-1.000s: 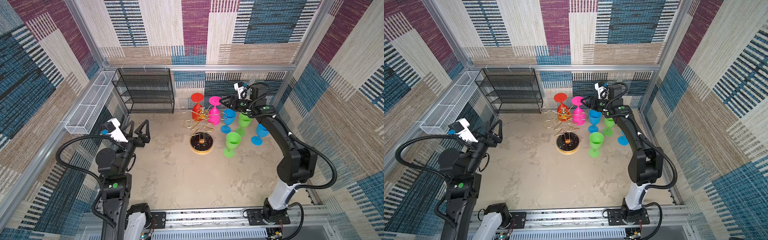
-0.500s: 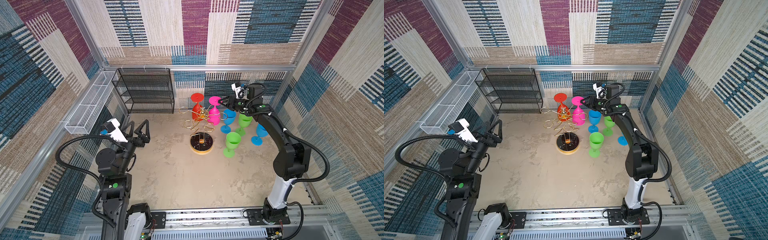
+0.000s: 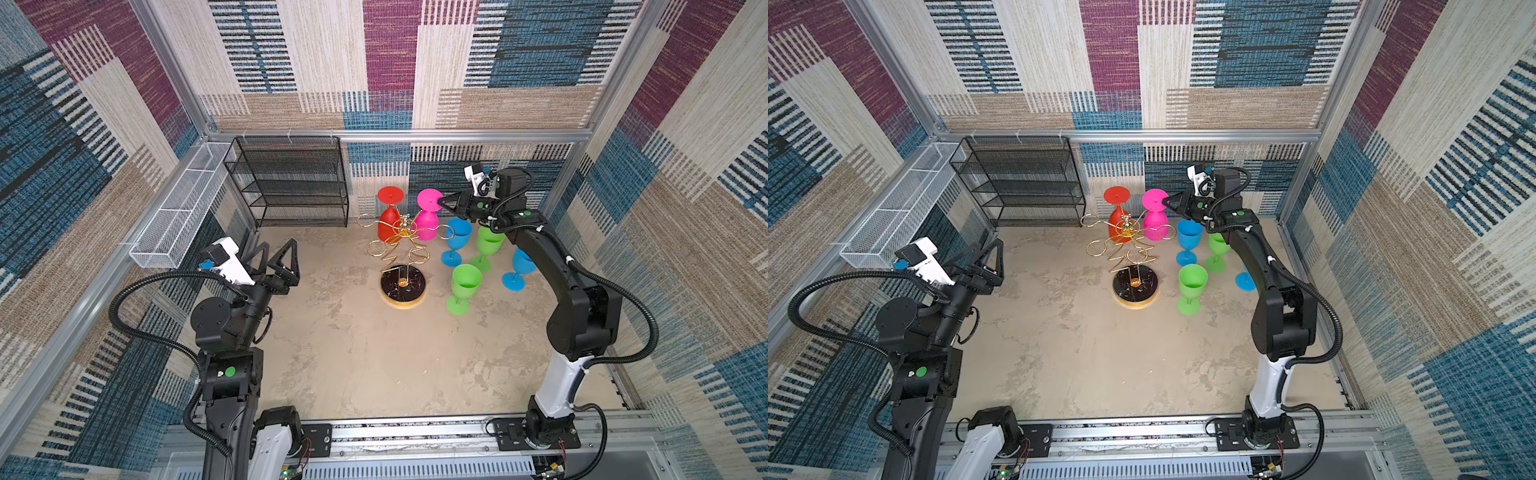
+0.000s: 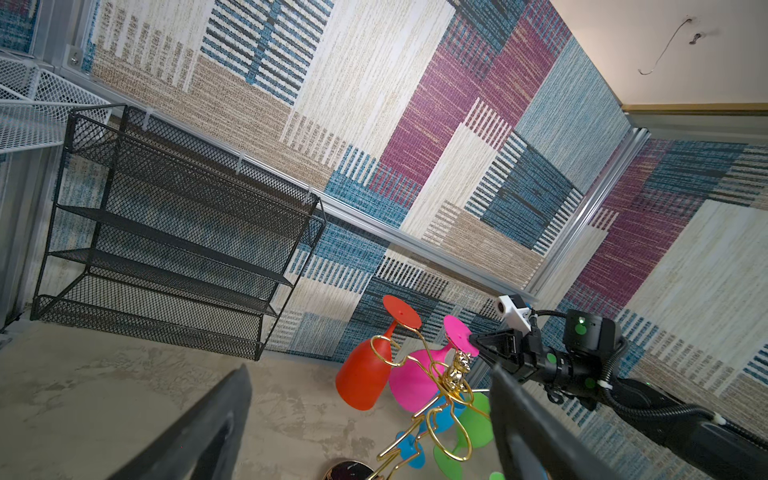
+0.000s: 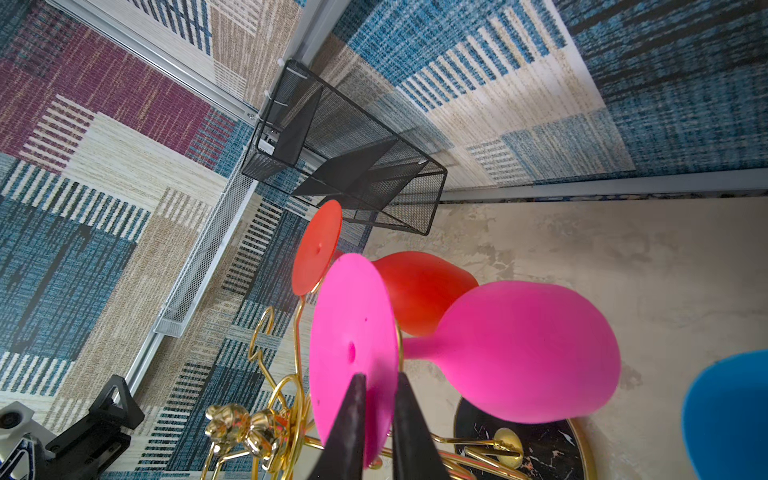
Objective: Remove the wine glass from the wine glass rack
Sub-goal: 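Move the right gripper to the magenta glass foot on the rack, then close the right gripper on the magenta glass foot and pull it off the rack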
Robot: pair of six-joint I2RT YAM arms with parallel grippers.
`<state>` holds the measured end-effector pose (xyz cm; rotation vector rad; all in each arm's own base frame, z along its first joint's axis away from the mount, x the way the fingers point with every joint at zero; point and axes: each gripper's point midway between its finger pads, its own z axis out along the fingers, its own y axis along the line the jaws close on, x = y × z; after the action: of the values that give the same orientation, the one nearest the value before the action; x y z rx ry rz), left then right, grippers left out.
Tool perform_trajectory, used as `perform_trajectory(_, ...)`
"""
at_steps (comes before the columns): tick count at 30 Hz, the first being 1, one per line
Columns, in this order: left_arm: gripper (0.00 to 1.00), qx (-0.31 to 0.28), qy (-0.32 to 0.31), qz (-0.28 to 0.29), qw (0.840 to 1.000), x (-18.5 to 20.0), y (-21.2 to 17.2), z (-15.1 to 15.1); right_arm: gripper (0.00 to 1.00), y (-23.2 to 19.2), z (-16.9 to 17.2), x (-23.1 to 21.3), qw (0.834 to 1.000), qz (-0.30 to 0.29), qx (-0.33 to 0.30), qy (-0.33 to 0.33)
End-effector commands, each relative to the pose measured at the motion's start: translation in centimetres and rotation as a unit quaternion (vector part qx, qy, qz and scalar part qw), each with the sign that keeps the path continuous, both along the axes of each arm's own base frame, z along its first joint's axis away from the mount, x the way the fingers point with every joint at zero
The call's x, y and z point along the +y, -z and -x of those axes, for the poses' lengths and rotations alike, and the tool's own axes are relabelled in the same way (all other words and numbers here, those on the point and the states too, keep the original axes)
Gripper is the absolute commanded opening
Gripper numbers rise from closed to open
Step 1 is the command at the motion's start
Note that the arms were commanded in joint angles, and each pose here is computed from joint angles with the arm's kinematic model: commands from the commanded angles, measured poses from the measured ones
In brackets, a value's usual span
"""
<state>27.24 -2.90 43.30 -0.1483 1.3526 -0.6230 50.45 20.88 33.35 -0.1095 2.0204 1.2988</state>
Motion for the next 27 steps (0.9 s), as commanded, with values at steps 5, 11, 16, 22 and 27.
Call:
perform_trajectory(5,0.91,-0.015,0.000,-0.001,1.000,0.0,-0.9,0.5,0.11,-1.5,0.8,0.4,1.000,-0.023,-0.003,-0.015)
perform_trajectory(11,0.91,-0.016,0.001,0.000,1.000,-0.1,-1.0,0.6,0.05,-1.9,1.1,0.5,0.999,-0.037,0.001,-0.025)
perform_trajectory(16,0.91,-0.017,0.001,0.002,1.000,-0.1,-1.0,0.7,0.01,-2.6,1.3,0.6,0.998,-0.050,0.002,-0.031)
perform_trajectory(22,0.91,-0.019,0.003,0.004,1.000,-0.1,-1.1,0.8,0.00,-3.2,2.0,0.9,0.996,-0.075,0.007,-0.045)
perform_trajectory(27,0.91,-0.021,0.004,0.006,1.000,-0.1,-1.3,0.9,0.00,-3.6,2.5,1.0,0.994,-0.095,0.010,-0.054)
